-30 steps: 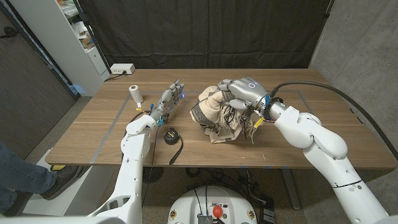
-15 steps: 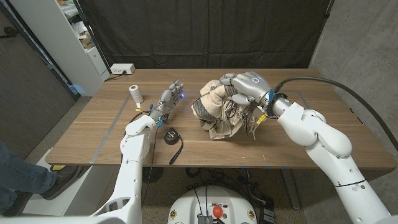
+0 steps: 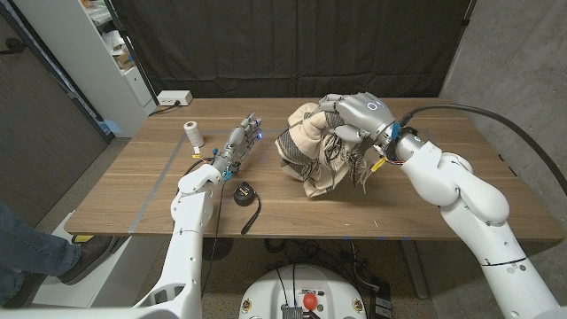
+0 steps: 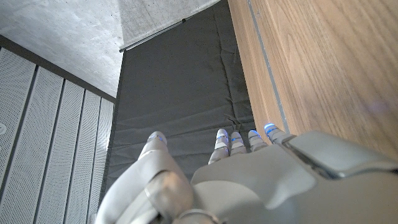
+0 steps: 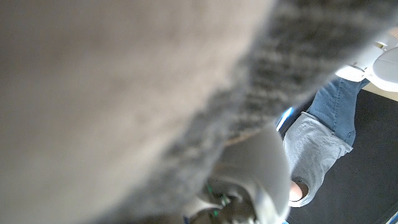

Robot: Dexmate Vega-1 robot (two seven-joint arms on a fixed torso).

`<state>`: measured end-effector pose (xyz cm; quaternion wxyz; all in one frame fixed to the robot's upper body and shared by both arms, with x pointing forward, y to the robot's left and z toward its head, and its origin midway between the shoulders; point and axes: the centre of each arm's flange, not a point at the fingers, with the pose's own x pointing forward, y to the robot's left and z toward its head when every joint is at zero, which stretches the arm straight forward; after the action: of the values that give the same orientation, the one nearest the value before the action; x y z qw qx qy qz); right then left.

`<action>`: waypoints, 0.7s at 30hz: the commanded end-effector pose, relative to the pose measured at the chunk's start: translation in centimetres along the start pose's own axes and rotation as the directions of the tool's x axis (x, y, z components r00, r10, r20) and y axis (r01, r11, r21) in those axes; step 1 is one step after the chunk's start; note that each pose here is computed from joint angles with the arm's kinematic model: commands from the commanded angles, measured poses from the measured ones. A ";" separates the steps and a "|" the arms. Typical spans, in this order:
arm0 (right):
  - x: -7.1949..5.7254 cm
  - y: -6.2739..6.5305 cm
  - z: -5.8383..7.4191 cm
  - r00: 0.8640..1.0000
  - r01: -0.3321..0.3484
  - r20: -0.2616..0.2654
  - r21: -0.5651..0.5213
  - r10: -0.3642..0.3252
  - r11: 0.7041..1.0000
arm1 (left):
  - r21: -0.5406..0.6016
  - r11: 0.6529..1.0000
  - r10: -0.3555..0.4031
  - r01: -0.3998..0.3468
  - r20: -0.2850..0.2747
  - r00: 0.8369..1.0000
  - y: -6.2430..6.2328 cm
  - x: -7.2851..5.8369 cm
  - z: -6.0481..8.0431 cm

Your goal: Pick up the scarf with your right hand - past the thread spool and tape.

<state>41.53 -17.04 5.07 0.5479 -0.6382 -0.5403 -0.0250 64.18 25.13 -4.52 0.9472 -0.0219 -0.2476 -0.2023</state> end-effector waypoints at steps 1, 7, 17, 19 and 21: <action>-0.2 -1.2 -0.3 0.999 0.037 -0.008 -0.017 -0.037 0.999 | 0.000 1.000 0.001 -0.001 0.000 1.000 0.0 -0.1 0.1; -0.2 -1.6 -0.4 0.999 0.049 -0.010 -0.019 -0.049 0.999 | 0.004 1.000 0.003 -0.003 0.001 1.000 0.1 -0.1 0.2; 0.0 -2.1 -0.5 0.998 0.063 -0.014 -0.028 -0.063 0.998 | 0.008 1.000 0.004 -0.004 0.002 1.000 0.1 -0.2 0.3; 0.0 -2.3 -0.5 0.998 0.066 -0.014 -0.030 -0.066 0.997 | 0.008 1.000 0.005 -0.005 0.005 1.000 0.1 -0.2 0.4; 0.1 -2.4 -0.5 0.998 0.068 -0.014 -0.033 -0.069 0.997 | 0.009 1.000 0.001 -0.001 0.005 1.000 0.1 -0.2 0.4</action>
<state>40.52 -17.69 6.29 0.5431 -0.6297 -0.5533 -0.0483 64.00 25.27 -4.34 0.9473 -0.0192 -0.2490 -0.2005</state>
